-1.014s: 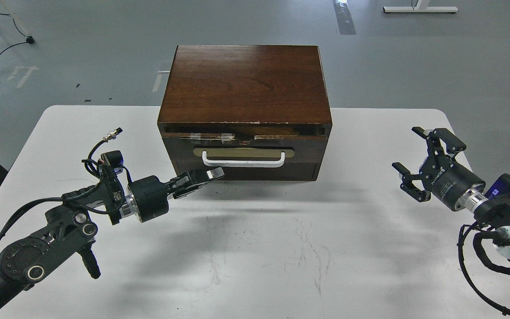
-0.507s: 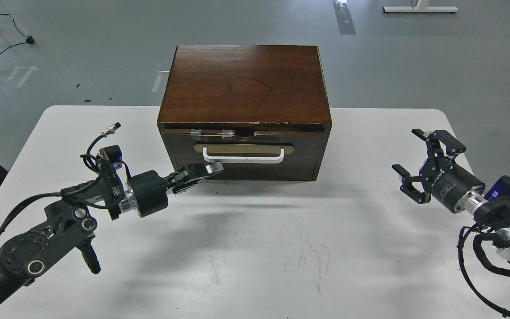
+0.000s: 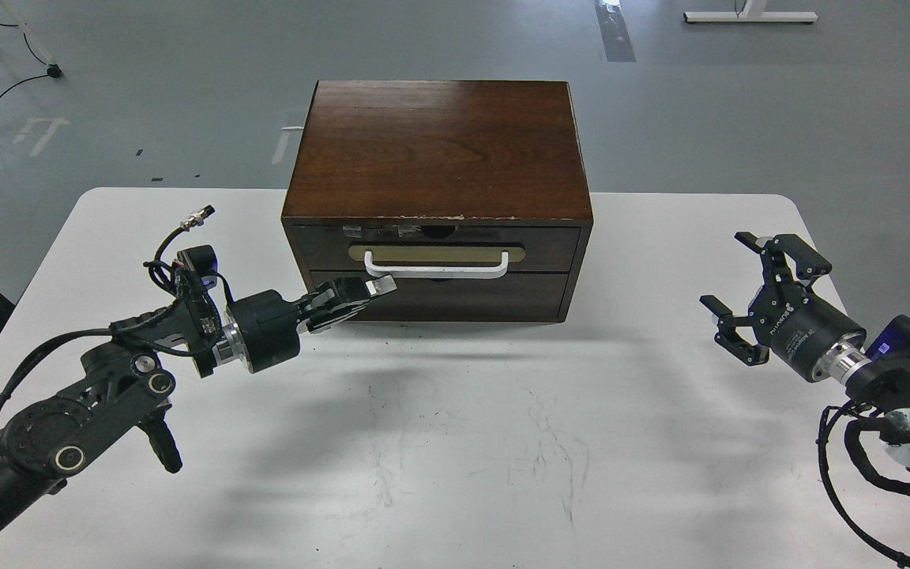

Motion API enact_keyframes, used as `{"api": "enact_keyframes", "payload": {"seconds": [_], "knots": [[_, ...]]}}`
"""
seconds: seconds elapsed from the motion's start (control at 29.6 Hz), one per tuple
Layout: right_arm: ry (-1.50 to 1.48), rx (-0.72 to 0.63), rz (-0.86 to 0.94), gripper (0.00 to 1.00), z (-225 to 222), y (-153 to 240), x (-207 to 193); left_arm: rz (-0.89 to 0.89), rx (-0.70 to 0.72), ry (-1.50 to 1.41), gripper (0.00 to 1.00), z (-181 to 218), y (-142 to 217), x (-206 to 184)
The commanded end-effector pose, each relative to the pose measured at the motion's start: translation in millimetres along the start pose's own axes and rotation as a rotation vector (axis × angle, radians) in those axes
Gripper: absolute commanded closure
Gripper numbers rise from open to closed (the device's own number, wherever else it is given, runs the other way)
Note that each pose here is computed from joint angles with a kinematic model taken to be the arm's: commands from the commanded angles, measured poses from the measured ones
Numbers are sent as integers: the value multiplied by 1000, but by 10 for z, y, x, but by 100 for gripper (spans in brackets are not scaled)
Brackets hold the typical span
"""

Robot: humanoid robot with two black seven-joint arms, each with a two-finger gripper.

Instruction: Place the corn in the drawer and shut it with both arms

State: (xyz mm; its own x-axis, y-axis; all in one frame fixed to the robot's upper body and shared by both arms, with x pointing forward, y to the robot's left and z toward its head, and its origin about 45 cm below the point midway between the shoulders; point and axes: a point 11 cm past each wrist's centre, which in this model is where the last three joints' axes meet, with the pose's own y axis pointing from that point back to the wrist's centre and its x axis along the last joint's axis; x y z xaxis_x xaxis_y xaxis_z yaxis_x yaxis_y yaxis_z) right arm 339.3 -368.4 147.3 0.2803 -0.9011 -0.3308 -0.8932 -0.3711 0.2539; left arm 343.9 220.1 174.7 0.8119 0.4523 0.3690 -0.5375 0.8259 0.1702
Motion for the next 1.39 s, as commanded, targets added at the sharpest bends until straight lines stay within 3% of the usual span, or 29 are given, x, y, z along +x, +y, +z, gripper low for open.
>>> {"api": "enact_keyframes", "payload": {"seconds": [0.0, 0.24, 0.27, 0.3, 0.34, 0.37, 0.68, 0.95, 1.35], "knots": [[0, 0, 0, 0, 1, 1, 0, -43, 0, 23, 100, -7, 16, -87], [-2, 11, 2, 0, -38, -4, 6, -55, -18, 24, 100, 111, 249, -129], [-2, 12, 0, 0, -41, -6, 1, -50, -29, 42, 96, 135, 278, -129], [-2, 16, 2, 0, -54, -5, 7, -30, -51, 85, 62, 185, 347, -107], [-1, 18, 3, 0, -63, -7, 11, -2, -83, 128, 20, 264, 411, -45], [0, 19, 3, 0, -70, -11, 9, 12, -102, 151, 2, 316, 448, -7], [-15, 62, 5, 0, -160, -87, -20, 279, -276, 419, 0, 590, 932, 648], [-35, 117, 38, 0, -207, -273, -144, 518, -247, 624, 0, 144, 1311, 705], [-65, 107, 21, 0, -88, -316, -241, 629, -177, 756, 0, -292, 1588, 491]]}}
